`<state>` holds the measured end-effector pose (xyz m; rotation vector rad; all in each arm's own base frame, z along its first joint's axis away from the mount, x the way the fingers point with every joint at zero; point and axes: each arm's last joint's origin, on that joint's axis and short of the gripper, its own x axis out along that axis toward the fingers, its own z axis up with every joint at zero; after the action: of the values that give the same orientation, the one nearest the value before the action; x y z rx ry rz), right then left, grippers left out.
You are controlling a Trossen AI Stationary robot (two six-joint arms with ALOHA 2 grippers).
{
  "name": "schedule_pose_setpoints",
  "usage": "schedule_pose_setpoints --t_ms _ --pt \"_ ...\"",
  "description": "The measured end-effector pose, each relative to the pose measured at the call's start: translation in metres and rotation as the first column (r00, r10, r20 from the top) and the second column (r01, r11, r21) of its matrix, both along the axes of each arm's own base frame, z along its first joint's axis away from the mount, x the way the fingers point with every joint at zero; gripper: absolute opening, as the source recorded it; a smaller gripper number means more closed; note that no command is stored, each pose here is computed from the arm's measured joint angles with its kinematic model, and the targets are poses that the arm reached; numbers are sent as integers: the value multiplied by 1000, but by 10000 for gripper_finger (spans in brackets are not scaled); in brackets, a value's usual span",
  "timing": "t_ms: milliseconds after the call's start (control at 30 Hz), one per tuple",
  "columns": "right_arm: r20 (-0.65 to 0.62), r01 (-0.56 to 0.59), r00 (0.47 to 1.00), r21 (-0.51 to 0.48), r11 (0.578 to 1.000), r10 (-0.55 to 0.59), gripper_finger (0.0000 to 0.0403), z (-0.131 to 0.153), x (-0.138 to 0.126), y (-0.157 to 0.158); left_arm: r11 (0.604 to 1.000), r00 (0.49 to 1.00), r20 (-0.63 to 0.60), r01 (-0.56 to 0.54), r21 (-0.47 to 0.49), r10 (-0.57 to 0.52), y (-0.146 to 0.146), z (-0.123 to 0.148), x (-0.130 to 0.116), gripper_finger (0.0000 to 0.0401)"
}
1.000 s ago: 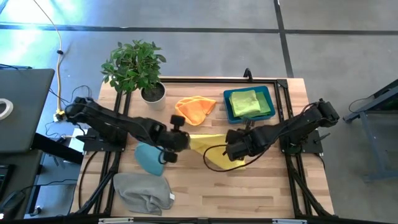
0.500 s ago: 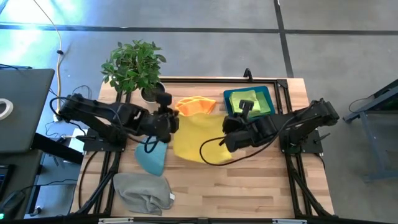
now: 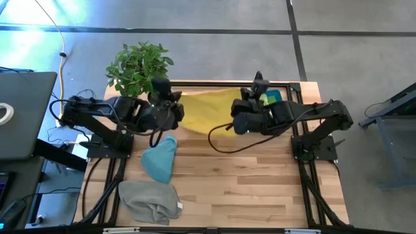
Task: Fold microfiber towels
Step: Fold the yellow microfiber cloth
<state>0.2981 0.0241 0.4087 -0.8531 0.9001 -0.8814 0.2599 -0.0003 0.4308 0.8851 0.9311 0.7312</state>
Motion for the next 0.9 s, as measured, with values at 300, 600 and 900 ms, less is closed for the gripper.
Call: schedule_pose_setpoints --t_ms 300,600,900 --pt "-13 -8 1000 -137 990 7 0 15 7 9 999 999 22 33 -1 -33 -10 4 -1 1" --pt "-53 -23 998 -150 988 15 0 16 9 7 996 1000 20 -16 87 14 -6 9 1 1" --pt "-29 116 992 -158 981 -122 0 22 16 -42 981 987 -20 -156 118 160 33 10 -2 1"
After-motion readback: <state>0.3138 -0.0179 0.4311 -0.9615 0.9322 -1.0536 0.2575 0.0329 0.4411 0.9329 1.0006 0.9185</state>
